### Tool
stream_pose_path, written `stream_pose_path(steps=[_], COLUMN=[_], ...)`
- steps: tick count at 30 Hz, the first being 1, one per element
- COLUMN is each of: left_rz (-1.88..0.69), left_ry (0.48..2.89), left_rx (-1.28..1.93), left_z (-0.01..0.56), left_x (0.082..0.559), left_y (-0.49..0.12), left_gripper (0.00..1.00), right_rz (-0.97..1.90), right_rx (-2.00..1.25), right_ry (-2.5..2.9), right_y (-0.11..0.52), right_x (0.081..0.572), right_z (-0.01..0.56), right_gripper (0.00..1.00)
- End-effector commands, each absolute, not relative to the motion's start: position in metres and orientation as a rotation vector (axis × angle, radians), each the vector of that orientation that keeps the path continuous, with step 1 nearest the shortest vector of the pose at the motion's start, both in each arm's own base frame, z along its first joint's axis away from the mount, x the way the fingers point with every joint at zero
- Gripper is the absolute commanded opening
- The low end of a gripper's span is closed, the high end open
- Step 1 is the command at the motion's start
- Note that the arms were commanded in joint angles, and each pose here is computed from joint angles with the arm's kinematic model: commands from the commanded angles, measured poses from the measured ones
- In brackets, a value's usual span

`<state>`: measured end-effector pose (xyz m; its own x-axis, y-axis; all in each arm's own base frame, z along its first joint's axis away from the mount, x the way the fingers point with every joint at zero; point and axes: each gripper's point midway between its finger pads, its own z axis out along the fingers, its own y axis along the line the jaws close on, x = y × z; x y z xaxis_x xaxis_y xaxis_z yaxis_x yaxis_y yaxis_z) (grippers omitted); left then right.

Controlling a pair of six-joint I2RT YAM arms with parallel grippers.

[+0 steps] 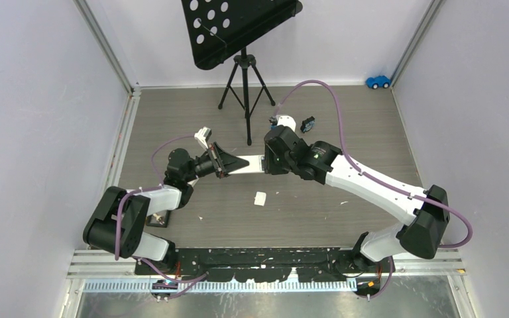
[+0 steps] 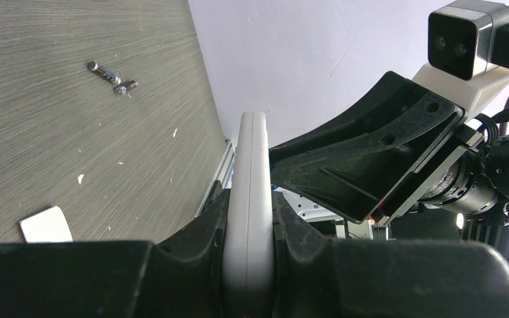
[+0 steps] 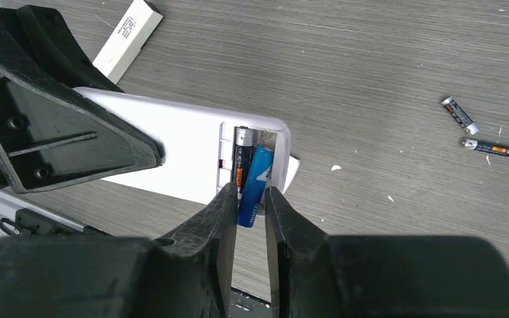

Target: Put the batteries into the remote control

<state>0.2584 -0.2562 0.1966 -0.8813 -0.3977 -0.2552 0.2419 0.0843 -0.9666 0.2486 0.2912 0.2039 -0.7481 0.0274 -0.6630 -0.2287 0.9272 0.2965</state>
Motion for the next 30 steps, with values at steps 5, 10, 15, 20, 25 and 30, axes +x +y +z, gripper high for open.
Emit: stream_pose_path(steps=[5, 10, 15, 20, 25, 30], left_rz=[-1.865, -1.873, -1.967, -2.044, -2.032, -2.010], left_ry=[1.828, 1.833, 1.852, 1.908, 1.921, 1.926], left_rx=[-0.081, -0.103, -0.227, -0.409, -0.516, -0.584], left_z=[0.214, 0.214, 0.223, 0.228, 0.235, 0.249], left_x=[0.257, 0.259, 0.261, 0.264, 0.268, 0.267], left_y=[-0.258, -0.258, -0.259, -0.259, -0.256, -0.252], left_gripper=[0.00, 0.00, 0.00, 0.00, 0.00, 0.00], right_rz=[0.435, 0.478, 0.715, 0.857, 0.915, 1.095], right_rx=[-0.091, -0.074, -0.082, 0.075, 0.249, 0.355], right_ry=[2.323, 2.295, 2.182, 1.986, 1.870, 1.802], right_y=[0.289, 0.289, 0.303, 0.284, 0.257, 0.262], right_x=[0.261, 0.260, 0.250, 0.247, 0.244, 0.236], right_z=[0.222, 0.230, 0.258, 0.291, 0.298, 0.294], right_gripper=[0.31, 0.45, 0.61, 0.80, 0.85, 0.85])
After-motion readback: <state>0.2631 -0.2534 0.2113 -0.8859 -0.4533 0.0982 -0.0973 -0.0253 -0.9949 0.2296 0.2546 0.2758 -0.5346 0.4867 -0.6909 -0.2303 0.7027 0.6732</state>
